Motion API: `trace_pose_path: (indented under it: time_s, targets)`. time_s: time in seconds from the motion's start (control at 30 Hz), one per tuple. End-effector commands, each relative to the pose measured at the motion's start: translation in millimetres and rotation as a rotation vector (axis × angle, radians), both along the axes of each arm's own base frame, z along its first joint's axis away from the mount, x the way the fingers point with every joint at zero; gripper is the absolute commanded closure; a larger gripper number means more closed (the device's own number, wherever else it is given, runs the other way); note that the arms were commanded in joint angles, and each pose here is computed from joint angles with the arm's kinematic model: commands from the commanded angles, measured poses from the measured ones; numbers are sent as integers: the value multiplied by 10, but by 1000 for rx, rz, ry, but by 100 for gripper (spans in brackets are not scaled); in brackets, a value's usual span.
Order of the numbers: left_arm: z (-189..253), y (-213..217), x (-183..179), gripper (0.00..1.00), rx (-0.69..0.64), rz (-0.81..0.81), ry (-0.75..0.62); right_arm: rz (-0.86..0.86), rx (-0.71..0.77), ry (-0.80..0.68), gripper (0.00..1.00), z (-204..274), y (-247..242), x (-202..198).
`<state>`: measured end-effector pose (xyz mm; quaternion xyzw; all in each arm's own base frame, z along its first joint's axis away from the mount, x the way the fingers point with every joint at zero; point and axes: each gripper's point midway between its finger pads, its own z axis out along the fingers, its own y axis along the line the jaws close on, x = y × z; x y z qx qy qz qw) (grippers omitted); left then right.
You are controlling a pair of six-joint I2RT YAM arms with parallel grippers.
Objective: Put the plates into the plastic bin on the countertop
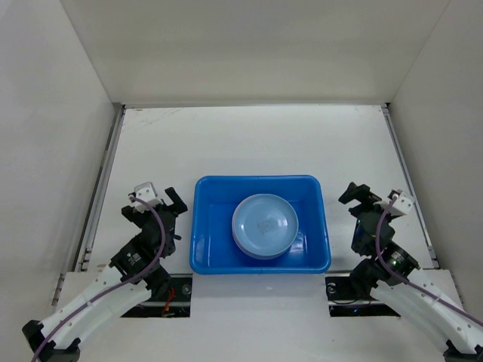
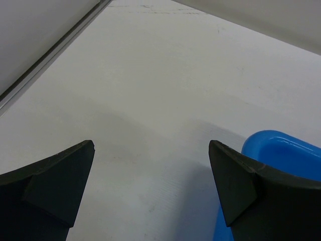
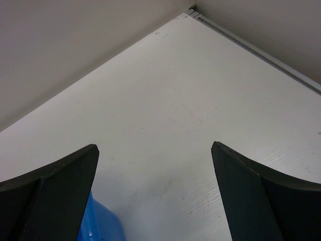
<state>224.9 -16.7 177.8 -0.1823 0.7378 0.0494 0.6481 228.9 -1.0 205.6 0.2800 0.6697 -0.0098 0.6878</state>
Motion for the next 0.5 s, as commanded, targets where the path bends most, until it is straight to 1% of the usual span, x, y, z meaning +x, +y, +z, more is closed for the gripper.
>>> trace_pose_path:
  time_s: [0.0, 0.47]
  targets:
    - [123, 69, -3, 0, -13, 36, -47, -9, 33, -47, 0, 116, -12, -2]
    - [119, 52, -1, 0, -16, 28, -48, -2, 22, -34, 0, 101, 13, 16]
